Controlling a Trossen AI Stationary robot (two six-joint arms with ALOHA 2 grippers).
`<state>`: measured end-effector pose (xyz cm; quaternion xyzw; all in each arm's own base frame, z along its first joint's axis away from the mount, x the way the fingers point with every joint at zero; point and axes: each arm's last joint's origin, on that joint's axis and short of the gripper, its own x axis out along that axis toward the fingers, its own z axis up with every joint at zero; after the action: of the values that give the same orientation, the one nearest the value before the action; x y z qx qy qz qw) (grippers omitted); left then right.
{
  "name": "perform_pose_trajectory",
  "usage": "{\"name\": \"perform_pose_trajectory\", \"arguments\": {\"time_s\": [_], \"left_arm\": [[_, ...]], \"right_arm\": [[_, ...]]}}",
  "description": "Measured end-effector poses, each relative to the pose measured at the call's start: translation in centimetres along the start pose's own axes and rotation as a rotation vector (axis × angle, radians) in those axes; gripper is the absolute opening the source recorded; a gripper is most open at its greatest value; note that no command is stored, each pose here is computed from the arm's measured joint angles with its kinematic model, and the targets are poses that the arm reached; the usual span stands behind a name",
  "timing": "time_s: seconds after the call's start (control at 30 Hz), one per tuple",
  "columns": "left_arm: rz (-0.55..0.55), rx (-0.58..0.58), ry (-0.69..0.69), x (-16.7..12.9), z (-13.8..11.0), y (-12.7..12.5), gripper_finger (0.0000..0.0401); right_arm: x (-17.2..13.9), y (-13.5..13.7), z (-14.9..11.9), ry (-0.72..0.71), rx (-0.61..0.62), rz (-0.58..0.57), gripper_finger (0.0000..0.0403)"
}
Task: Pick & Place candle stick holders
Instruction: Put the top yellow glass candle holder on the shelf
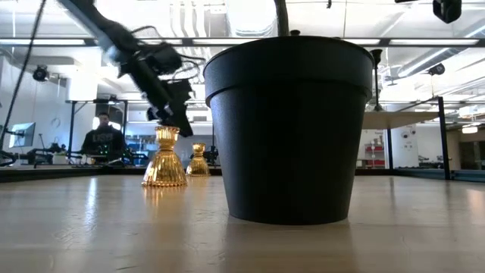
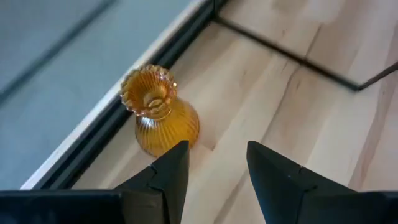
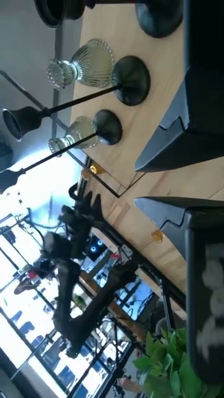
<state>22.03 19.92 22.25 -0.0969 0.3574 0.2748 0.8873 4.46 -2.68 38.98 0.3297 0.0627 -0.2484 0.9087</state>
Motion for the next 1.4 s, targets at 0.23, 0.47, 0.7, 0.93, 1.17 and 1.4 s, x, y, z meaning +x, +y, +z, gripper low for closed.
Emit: {"name": "perform_pose_trajectory", "arguments": {"time_s": [0.23, 0.47, 0.7, 0.93, 1.17, 1.4], "left_arm": [[0.040, 0.011, -0.346, 0.4, -4.2, -0.5, 0.0165], [0.112, -0.028, -0.328, 2.6, -6.6, -0.3, 0.0165], [0.165, -0.041, -0.316, 4.6, -5.9, 0.1, 0.0165], [0.185, -0.048, -0.286, 7.0, -4.9, 0.9, 0.0165], [0.177, -0.057, -0.286, 8.4, -4.1, 1.2, 0.0165], [0.169, -0.121, -0.375, 8.0, -3.2, 1.5, 0.0165]], "right_arm": [[0.0, -0.1, 0.5, -0.091, -0.092, -0.078, 0.0075], [0.1, 0.1, 1.2, -0.167, -0.200, -0.105, 0.0077], [0.2, 0.0, 1.3, -0.187, -0.197, -0.149, 0.0065], [0.2, 0.0, 1.3, -0.192, -0.195, -0.162, 0.0068], [0.2, 0.0, 1.3, -0.193, -0.188, -0.162, 0.0075], [0.2, 0.0, 1.3, -0.196, -0.191, -0.169, 0.0065]]}}
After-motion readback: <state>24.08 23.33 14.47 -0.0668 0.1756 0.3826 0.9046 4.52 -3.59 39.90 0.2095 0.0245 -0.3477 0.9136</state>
